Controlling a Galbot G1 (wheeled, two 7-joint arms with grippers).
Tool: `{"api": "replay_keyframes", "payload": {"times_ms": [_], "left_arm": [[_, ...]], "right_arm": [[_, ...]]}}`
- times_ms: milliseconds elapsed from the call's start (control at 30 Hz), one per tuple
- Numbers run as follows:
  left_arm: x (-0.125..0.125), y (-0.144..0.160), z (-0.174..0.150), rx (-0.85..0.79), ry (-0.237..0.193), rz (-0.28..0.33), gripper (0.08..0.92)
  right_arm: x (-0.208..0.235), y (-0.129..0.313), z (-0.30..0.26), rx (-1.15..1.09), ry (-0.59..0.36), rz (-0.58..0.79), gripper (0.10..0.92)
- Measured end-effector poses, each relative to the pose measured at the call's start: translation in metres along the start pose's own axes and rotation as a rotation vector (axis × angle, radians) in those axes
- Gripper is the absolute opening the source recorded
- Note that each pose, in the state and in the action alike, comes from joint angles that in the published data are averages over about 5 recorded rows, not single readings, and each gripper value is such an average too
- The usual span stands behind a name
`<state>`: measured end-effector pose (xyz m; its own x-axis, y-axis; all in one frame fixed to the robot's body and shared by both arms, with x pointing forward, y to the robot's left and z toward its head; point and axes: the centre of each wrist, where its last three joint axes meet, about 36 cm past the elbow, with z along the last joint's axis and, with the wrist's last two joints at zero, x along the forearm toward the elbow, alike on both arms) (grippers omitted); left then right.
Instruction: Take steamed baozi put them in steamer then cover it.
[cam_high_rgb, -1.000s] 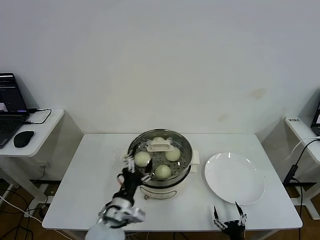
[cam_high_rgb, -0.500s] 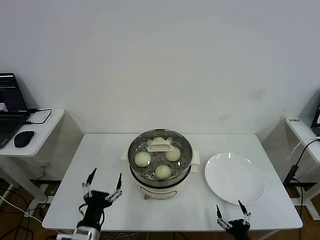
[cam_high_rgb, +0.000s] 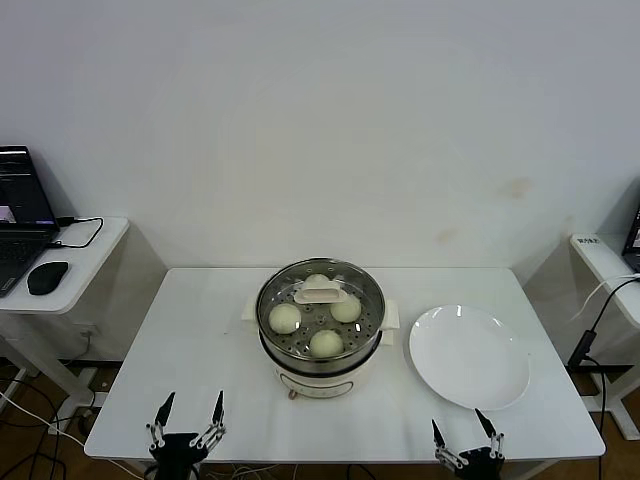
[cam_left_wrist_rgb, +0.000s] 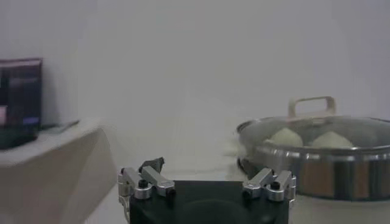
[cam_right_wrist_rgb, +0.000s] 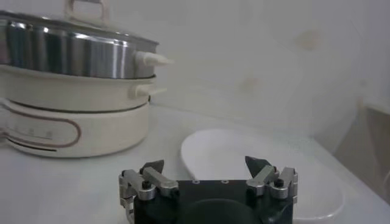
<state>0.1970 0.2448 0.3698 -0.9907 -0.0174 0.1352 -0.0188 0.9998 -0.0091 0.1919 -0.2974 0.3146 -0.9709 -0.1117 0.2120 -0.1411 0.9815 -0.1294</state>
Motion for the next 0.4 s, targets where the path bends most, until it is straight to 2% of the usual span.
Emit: {"api": "replay_keyframes", "payload": {"times_ms": [200,400], "left_arm": [[0.012,-0.001,0.012,0.023,0.033,0.007,0.823],[0.016,0.001,0.019,0.024,0.048,0.0,0.823]], "right_arm": [[0.007,0.0,-0.009,-0.006,0.014,-0.011,0.823],[0.01,0.0,-0.016,-0.005,0.026,-0.008,0.823]]}}
